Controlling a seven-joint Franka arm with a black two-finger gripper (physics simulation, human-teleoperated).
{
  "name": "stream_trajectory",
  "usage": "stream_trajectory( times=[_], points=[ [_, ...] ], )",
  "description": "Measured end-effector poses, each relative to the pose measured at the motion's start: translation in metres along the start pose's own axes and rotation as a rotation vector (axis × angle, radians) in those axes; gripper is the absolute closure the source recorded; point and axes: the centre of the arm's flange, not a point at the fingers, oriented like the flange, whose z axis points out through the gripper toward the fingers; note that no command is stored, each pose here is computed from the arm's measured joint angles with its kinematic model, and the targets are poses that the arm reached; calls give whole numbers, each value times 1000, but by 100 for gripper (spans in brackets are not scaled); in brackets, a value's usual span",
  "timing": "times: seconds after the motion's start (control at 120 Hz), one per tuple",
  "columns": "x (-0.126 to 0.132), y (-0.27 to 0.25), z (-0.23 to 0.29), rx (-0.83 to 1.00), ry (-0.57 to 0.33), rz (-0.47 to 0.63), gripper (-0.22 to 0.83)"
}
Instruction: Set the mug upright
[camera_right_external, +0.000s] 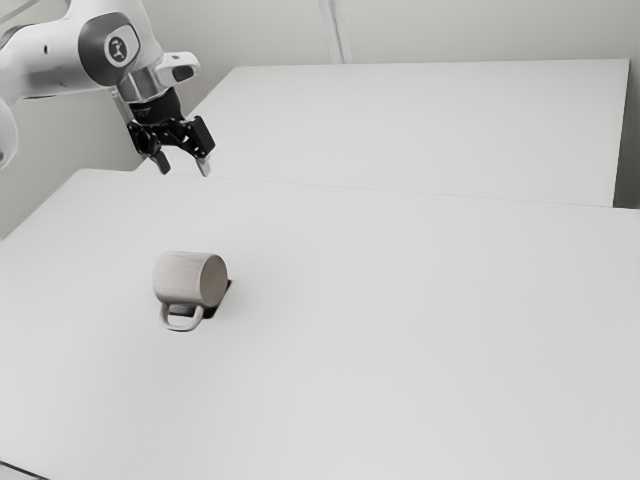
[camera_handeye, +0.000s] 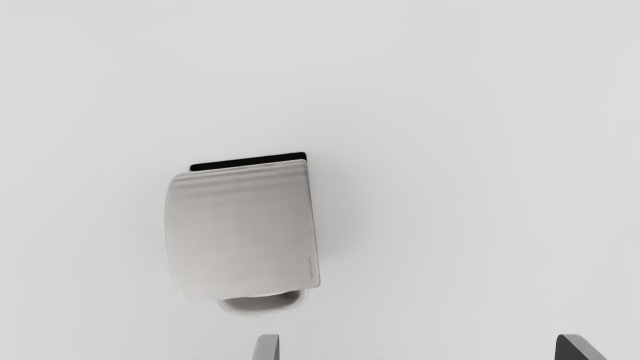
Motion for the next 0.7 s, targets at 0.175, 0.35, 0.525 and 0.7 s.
stream_trajectory(
  times=[0.175, 0.35, 0.525, 0.7],
  points=[
    [0, 0, 0, -1, -3, 1, 0],
    [-1, -1, 0, -1, -6, 1, 0],
    [-11, -39, -3, -65, -5, -73, 0],
    [-35, -133, 7, -280, 20, -213, 0]
  ],
)
